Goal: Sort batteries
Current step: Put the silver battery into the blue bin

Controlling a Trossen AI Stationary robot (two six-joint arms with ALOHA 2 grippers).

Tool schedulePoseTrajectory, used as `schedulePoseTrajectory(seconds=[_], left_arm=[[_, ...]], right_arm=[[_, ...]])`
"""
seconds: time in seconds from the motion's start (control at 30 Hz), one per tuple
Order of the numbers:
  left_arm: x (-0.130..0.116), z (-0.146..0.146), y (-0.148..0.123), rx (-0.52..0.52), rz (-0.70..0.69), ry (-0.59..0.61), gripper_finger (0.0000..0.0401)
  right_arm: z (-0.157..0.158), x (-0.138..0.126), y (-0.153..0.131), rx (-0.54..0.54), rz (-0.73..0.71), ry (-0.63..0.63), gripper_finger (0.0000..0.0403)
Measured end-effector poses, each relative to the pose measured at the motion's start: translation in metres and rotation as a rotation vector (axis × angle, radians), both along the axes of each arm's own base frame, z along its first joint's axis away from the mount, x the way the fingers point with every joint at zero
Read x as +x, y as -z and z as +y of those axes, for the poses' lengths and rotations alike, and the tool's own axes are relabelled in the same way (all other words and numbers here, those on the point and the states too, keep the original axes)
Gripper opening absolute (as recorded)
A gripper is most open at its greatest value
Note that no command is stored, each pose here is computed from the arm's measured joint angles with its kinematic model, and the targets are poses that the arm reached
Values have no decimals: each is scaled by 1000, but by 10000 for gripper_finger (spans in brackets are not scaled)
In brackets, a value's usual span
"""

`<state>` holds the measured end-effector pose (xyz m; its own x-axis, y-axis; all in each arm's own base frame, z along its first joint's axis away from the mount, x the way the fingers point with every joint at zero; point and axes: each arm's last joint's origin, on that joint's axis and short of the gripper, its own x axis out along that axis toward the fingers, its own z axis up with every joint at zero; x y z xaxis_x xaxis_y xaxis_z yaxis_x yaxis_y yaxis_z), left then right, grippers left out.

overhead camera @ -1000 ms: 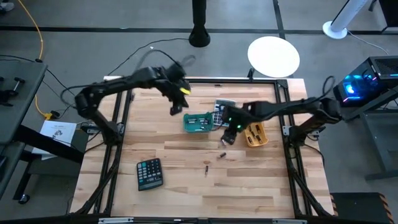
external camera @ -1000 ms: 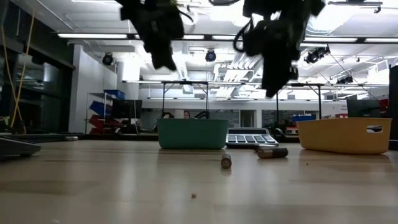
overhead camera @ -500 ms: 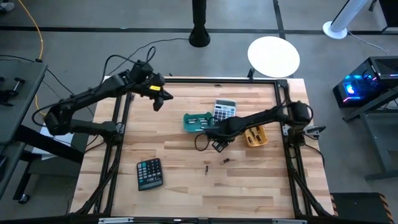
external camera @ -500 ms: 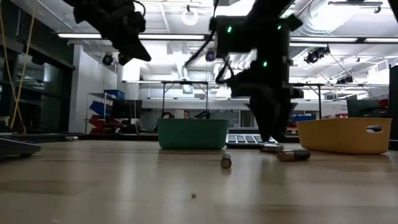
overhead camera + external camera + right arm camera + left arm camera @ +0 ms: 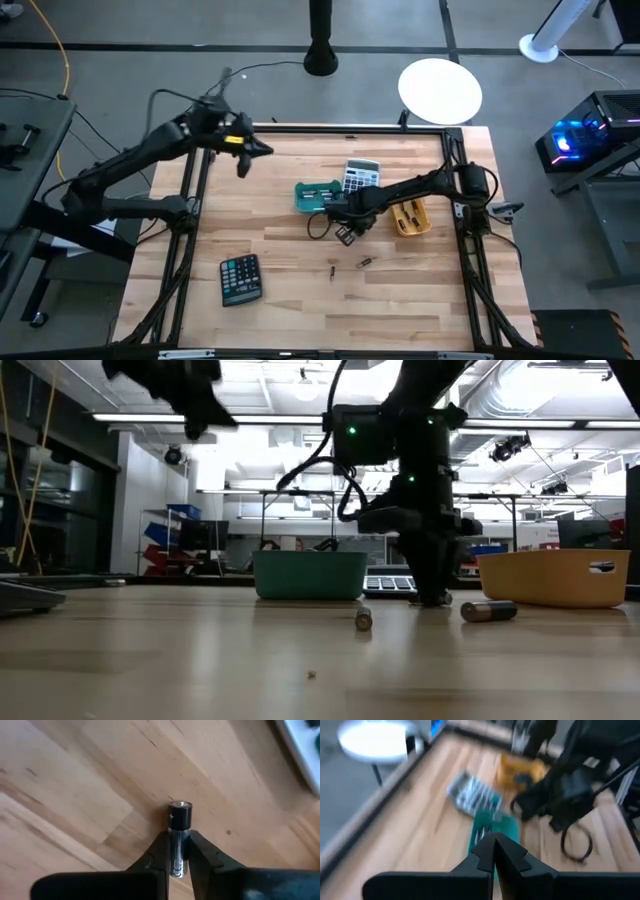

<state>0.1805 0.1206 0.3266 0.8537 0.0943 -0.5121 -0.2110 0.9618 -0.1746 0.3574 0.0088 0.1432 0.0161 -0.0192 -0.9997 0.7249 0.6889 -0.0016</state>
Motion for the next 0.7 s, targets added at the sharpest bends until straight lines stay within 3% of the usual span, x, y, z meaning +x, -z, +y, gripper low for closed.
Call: schedulePoseTrajectory(seconds=[0.07,0.2,0.37,0.47,0.6,0.7], left_arm=[[-9,-6,-18,75,-69,3,1],[-26,-14,-39,205,-174,-62,1],[-33,-17,-44,181,-197,-120,1],[-33,-17,-42,126,-190,-138,1],[-28,-22,-37,67,-155,-119,21],[-24,-30,-37,38,-162,-87,53]], right_arm=[[-3,8,-15,-17,-55,3,30],[-15,23,-73,-101,-231,6,51],[-33,48,-113,-203,-468,-31,51],[-45,54,-117,-217,-539,-38,59],[-59,50,-99,-198,-420,-48,98],[-63,48,-98,-214,-383,-124,138]])
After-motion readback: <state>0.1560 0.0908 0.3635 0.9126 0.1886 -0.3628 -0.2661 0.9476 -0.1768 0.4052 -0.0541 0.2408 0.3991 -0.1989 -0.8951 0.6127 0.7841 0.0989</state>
